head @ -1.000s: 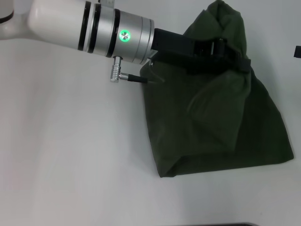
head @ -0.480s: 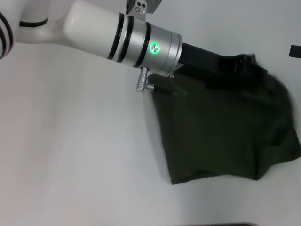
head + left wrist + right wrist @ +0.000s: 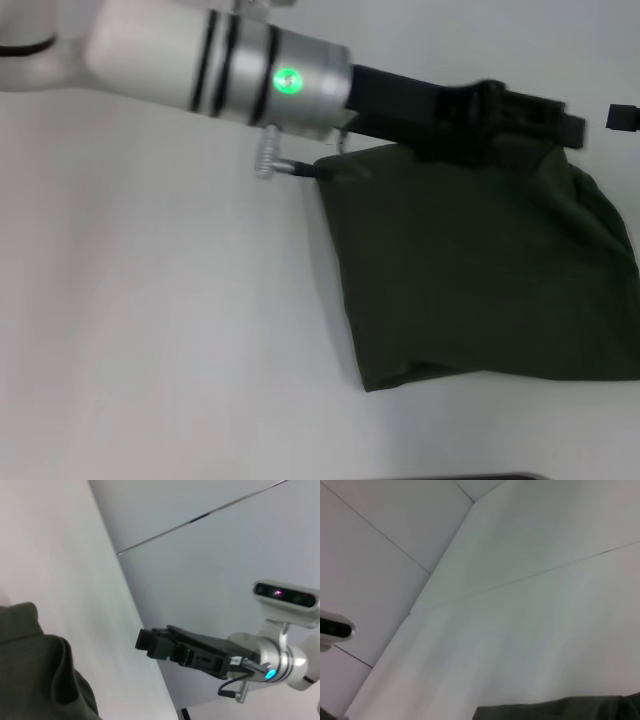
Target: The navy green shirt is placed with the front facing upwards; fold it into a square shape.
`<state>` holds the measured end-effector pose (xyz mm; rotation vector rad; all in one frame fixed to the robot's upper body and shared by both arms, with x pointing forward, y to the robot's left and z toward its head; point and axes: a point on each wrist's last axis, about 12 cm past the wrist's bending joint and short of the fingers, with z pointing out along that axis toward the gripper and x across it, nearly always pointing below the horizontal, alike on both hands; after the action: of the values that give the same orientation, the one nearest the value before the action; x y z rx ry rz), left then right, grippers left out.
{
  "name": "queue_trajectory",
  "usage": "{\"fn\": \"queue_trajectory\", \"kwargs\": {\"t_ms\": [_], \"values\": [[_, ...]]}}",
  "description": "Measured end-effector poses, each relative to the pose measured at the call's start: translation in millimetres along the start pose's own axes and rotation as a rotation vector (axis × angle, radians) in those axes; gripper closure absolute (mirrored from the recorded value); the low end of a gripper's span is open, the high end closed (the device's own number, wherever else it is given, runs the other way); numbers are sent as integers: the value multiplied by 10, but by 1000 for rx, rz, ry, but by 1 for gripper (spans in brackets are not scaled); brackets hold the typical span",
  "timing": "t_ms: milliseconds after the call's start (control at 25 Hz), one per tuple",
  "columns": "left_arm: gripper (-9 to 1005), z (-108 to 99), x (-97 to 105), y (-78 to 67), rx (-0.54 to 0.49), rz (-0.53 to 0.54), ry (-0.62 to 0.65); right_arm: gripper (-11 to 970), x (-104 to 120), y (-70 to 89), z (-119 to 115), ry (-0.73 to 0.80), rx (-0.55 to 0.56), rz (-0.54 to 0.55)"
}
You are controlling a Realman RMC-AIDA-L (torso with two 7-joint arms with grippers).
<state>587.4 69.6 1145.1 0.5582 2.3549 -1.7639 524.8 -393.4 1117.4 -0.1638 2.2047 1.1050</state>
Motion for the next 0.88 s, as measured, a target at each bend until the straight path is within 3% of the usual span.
{"fn": "queue_trajectory", "kwargs": {"t_ms": [240, 400, 560, 720, 880], "values": [[172, -639, 36, 54, 13, 23, -84, 717, -126, 5, 25, 59, 36, 37], [173, -1117, 76, 112, -11, 31, -161, 714, -261, 46, 110, 144, 62, 44], [174, -1529, 186, 175, -75, 54, -213, 611, -399, 112, 238, 204, 76, 18], [175, -1748, 349, 216, -155, 113, -179, 509, -500, 160, 308, 203, 73, -8], [176, -1812, 484, 249, -176, 145, -146, 433, -551, 167, 308, 190, 86, -11]]}}
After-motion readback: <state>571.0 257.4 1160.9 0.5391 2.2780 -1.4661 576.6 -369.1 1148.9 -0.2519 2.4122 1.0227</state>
